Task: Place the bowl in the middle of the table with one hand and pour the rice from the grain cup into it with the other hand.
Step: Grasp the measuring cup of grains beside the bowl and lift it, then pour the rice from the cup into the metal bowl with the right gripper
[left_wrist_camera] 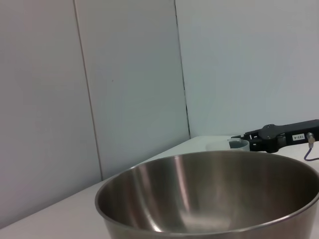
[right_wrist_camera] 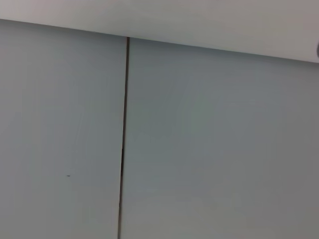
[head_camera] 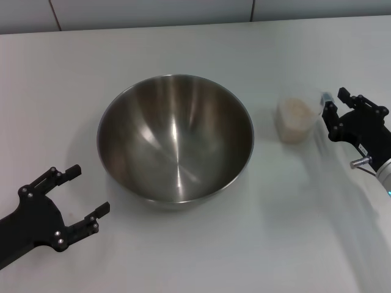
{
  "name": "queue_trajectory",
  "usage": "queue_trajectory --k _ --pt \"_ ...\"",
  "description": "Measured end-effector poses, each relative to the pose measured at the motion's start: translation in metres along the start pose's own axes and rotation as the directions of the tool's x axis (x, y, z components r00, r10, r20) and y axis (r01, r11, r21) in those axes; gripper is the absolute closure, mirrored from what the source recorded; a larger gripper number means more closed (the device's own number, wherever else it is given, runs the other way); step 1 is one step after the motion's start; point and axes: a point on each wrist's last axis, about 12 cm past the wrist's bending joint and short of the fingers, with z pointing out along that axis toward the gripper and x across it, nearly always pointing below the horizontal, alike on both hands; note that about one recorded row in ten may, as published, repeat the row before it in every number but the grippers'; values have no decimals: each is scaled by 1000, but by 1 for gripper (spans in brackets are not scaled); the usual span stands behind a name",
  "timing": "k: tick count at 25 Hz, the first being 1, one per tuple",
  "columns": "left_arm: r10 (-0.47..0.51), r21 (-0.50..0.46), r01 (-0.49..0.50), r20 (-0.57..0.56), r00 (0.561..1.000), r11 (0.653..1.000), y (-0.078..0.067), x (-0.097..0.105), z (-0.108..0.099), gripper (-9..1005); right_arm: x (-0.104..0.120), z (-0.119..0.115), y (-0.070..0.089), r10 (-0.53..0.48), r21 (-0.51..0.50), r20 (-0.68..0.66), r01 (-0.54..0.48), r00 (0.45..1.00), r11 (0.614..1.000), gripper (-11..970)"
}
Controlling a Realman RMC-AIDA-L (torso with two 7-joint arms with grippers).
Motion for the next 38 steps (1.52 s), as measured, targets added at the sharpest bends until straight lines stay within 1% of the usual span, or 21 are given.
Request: queue_trajectory --k 5,12,16,18,19,20,21,23,24,26,28,29,30,31,32,33,34,35,36,37,38 --pt "1 0 -1 0 1000 1000 0 0 0 169 0 0 1 1 -1 1 -1 1000 1000 725" --pt "2 1 -2 0 1000 1000 1 0 -1 169 -1 0 0 2 1 12 -2 1000 1000 849" --pt "2 2 -2 1 1000 1000 0 0 -1 169 -6 -2 0 5 -1 55 -5 998 1000 920" --pt "3 4 -3 1 1000 1000 0 0 0 169 -13 -4 1 7 -4 125 -7 992 1000 942" --pt "3 4 -3 1 1000 1000 0 0 0 169 -13 -4 1 7 -4 125 -7 992 1000 942" --pt "3 4 -3 1 1000 1000 0 0 0 169 -20 -5 1 6 -11 177 -5 984 1000 942" --pt "3 4 -3 1 1000 1000 0 0 0 169 -20 -5 1 6 -11 177 -5 984 1000 942" --pt "3 3 -3 -2 1000 1000 0 0 0 169 -34 -3 4 -25 -21 281 32 959 999 942" --pt "3 3 -3 -2 1000 1000 0 0 0 169 -34 -3 4 -25 -21 281 32 959 999 942" --pt "3 2 -3 -2 1000 1000 0 0 0 169 -44 1 8 -51 -24 342 63 938 998 942" --pt "3 2 -3 -2 1000 1000 0 0 0 169 -62 16 18 -94 -34 423 119 901 992 942" --pt "3 2 -3 -2 1000 1000 0 0 0 169 -62 16 18 -94 -34 423 119 901 992 942" --pt "4 2 -4 -2 1000 1000 1 0 1 169 -72 27 24 -109 -54 454 149 884 987 942" --pt "4 2 -4 -2 1000 1000 1 0 1 169 -72 27 24 -109 -54 454 149 884 987 942" --pt "5 2 -5 -2 1000 1000 1 0 1 169 -77 34 27 -115 -67 470 165 875 984 942" --pt "5 3 -5 -1 1000 1000 1 0 2 169 -86 44 36 -142 -85 494 210 858 974 942" --pt "5 3 -5 -1 1000 1000 1 0 2 169 -86 44 36 -142 -85 494 210 858 974 942" --pt "6 2 -6 0 1000 1000 1 -1 2 169 -91 50 45 -184 -88 512 264 839 961 942" --pt "6 2 -6 0 1000 1000 1 -1 2 169 -91 50 45 -184 -88 512 264 839 961 942" --pt "6 2 -6 0 1000 1000 1 -1 2 169 -92 52 50 -214 -81 518 297 828 952 942" --pt "8 2 -8 0 1000 1000 1 -1 2 169 -93 55 57 -293 -56 520 374 802 926 942"
